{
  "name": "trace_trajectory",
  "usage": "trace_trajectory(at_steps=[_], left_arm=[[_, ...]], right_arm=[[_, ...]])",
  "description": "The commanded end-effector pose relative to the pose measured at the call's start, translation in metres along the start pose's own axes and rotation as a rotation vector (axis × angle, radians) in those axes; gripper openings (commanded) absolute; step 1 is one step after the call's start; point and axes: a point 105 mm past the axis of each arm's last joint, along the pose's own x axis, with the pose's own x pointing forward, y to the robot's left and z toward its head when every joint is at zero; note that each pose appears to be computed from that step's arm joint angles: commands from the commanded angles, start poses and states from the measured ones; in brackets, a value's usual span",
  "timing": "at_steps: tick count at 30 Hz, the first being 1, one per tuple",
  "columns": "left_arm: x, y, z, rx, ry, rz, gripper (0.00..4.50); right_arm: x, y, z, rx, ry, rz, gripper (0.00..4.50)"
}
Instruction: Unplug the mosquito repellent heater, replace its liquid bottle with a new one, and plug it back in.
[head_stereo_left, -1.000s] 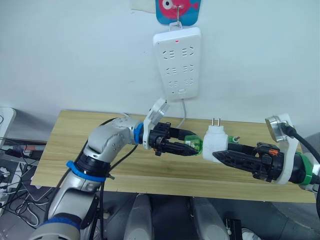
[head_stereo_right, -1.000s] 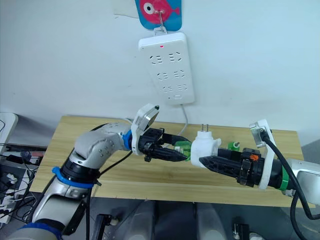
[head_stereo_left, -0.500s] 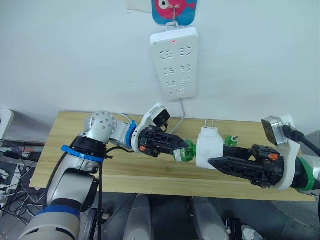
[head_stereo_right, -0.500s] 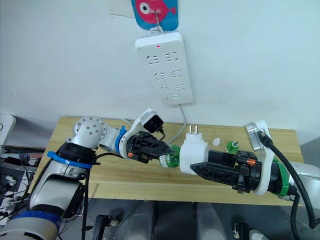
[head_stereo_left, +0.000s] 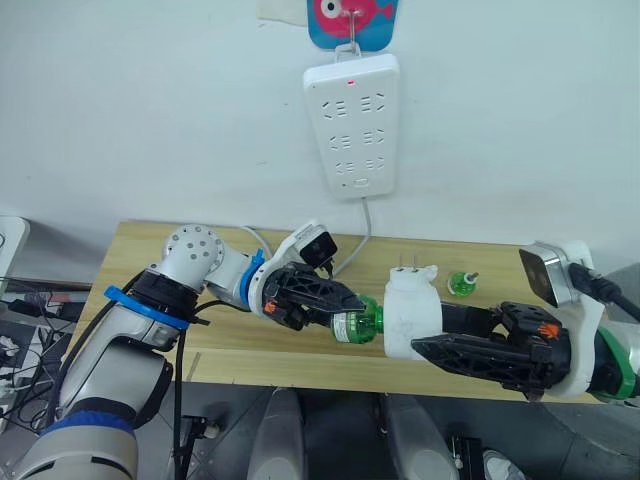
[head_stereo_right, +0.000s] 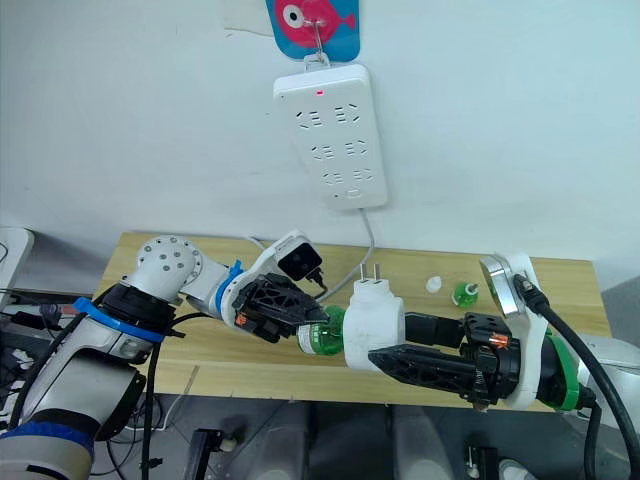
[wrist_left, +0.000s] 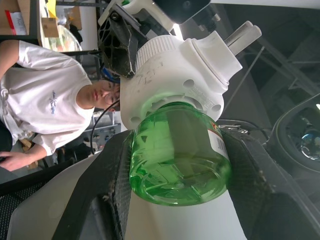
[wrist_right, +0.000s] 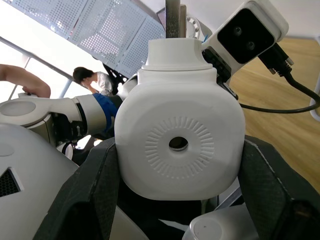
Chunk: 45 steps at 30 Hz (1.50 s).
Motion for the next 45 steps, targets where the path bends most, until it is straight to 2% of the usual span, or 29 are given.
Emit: trace_trajectory(at_steps=[1,2,3,4,5,7,11,14,19,21,24,26,27,28,32,35,39,45], left_arm=[[0.009,-0.005,0.003,0.031,0.038,-0.007,3.19],[0.009,-0.005,0.003,0.031,0.035,-0.007,3.5],[0.009,-0.005,0.004,0.037,0.031,-0.002,3.57],[0.009,-0.005,0.005,0.042,0.029,0.001,3.91],[0.009,-0.005,0.005,0.048,0.028,0.007,3.97],[0.009,-0.005,0.005,0.054,0.027,0.014,4.49],[0.005,-0.002,0.008,0.079,0.001,0.05,4.49],[-0.009,-0.008,0.026,0.137,-0.086,0.102,4.49],[-0.023,-0.019,0.034,0.235,-0.135,0.185,4.49],[-0.031,-0.013,0.031,0.381,-0.122,0.295,4.49],[-0.035,-0.01,0.039,0.685,-0.09,0.408,4.49],[-0.035,-0.009,0.043,1.036,-0.039,0.486,4.49],[-0.033,-0.012,0.037,1.214,0.012,0.484,4.49],[-0.031,-0.013,0.031,1.321,0.056,0.475,4.49],[-0.027,-0.031,0.02,1.749,0.073,0.38,4.49],[-0.027,-0.034,0.01,2.036,0.113,0.279,4.49],[-0.017,-0.03,0.012,2.306,0.11,0.207,4.49],[-0.013,-0.013,0.014,2.406,0.158,0.191,4.49]], right_arm=[[0.008,0.028,-0.012,0.016,0.052,0.138,2.98],[0.008,0.027,-0.011,0.017,0.048,0.137,2.98],[0.009,0.027,-0.011,0.016,0.041,0.135,2.98],[0.01,0.027,-0.01,0.015,0.036,0.135,2.98],[0.01,0.027,-0.009,0.012,0.031,0.134,2.98],[0.012,0.027,-0.007,0.008,0.012,0.133,2.98],[0.014,0.025,-0.003,0.003,-0.013,0.127,2.98],[0.011,0.019,-0.002,0.009,-0.024,0.096,2.98],[-0.003,0.007,-0.006,0.076,-0.047,0.021,2.98],[-0.011,0.0,-0.005,0.095,-0.07,-0.018,2.98],[-0.022,-0.008,-0.005,0.132,-0.114,-0.062,2.98],[-0.028,-0.01,-0.009,0.166,-0.133,-0.061,2.98],[-0.03,-0.01,-0.011,0.181,-0.138,-0.06,2.98],[-0.031,-0.01,-0.012,0.189,-0.14,-0.058,2.98],[-0.036,-0.014,-0.014,0.228,-0.152,-0.052,2.98],[-0.036,-0.017,-0.013,0.233,-0.164,-0.047,2.98],[-0.033,-0.021,-0.011,0.238,-0.189,-0.04,2.98],[-0.03,-0.022,-0.008,0.233,-0.207,-0.03,2.98]])
